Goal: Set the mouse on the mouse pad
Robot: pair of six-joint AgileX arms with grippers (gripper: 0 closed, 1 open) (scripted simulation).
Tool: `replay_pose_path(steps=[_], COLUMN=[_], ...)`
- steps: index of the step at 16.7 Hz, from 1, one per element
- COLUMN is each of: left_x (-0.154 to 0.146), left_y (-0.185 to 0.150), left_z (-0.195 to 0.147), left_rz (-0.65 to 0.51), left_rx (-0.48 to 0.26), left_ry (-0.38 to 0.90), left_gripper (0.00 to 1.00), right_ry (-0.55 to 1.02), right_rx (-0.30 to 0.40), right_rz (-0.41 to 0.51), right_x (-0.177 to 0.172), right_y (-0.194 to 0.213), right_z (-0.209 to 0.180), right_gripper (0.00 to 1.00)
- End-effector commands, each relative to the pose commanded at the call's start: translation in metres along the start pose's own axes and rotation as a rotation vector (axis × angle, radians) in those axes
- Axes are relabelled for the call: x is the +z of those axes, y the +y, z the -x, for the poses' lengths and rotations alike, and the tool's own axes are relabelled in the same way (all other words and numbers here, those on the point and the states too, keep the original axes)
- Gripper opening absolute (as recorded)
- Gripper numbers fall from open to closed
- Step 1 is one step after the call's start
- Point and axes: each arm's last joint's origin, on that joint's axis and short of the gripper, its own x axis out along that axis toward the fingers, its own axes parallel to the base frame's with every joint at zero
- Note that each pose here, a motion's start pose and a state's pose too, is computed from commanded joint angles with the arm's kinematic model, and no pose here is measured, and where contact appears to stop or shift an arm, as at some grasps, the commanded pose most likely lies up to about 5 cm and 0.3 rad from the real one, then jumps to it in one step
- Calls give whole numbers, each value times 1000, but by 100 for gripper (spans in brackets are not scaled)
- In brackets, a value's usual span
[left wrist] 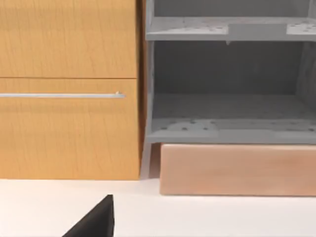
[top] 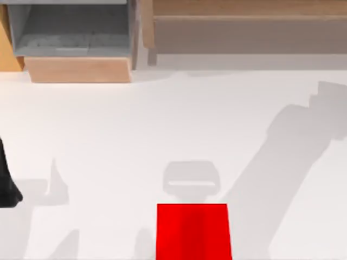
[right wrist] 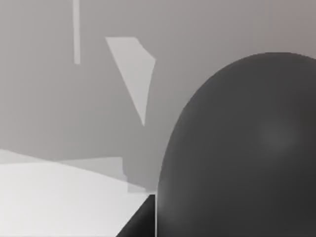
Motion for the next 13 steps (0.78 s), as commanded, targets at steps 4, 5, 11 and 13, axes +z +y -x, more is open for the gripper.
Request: replay_pose_path(steps=[4, 5, 11, 13], left_x=[0, 0, 0, 0], left_y=[0, 0, 0, 0], left_z=[0, 0, 0, 0], left_rz=[0, 0, 0, 0], left_rx=[0, 0, 0, 0], left_ry=[0, 0, 0, 0], left_gripper=[100, 100, 100, 100], right_ry=[-1, -1, 1, 1], right_rx=[13, 18, 5, 8], right_rz=[0, 0, -3, -1], right_x=[-1, -1, -1, 0], right_y=[-2, -1, 1, 1], right_z=[46, 58, 88, 86], right_gripper=[0, 0, 0, 0])
